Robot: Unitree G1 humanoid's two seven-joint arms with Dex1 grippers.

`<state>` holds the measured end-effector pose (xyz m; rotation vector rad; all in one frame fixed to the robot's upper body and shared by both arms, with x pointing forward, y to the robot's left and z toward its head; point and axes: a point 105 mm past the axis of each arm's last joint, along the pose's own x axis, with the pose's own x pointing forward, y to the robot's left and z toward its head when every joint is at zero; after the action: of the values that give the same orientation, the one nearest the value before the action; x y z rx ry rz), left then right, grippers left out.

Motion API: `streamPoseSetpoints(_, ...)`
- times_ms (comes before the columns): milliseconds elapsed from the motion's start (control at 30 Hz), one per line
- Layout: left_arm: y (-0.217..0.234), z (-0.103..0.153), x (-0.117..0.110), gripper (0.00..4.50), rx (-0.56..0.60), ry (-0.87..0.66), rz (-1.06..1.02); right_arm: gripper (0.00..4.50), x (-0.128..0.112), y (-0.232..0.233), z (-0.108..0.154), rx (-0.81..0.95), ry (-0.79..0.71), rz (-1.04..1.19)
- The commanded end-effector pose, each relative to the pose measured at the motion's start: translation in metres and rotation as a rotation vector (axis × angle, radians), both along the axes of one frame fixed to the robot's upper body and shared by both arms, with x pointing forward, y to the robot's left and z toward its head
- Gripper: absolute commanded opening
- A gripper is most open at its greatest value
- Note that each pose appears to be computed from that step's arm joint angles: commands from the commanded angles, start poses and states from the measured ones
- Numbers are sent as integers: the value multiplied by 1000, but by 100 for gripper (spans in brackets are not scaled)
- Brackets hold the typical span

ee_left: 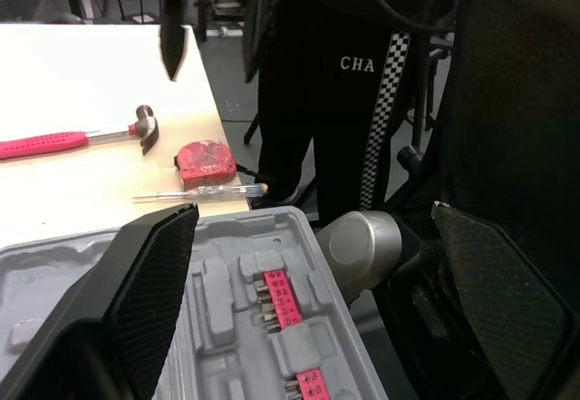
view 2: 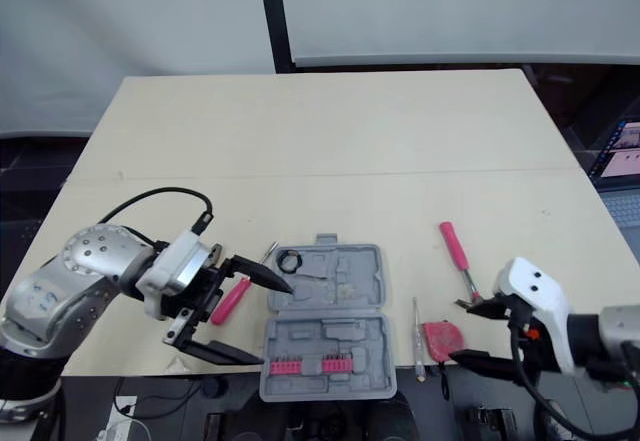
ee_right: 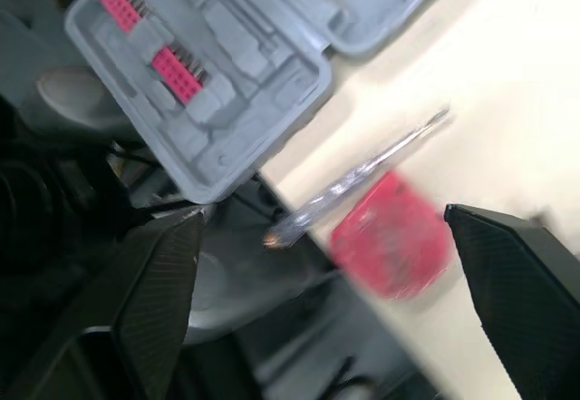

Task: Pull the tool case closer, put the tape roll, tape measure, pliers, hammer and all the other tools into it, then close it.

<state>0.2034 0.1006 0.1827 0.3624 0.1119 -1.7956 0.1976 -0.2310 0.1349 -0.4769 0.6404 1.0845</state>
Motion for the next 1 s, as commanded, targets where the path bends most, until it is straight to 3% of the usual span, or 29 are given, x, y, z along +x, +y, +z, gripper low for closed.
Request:
streamPoseSetpoints(33, -2, 5, -2, 450, -6, -33, -8, 446, 2, -6, -15, -88, -69, 277)
streamPoseSetpoints(500, -1, 3, 0, 450, 14, -76, 1, 446, 37, -16, -59, -217, -174, 484)
streamPoseSetpoints(1000, -2, 4, 0, 450, 20, -84, 5, 446, 44, -11, -73, -229, -179, 511)
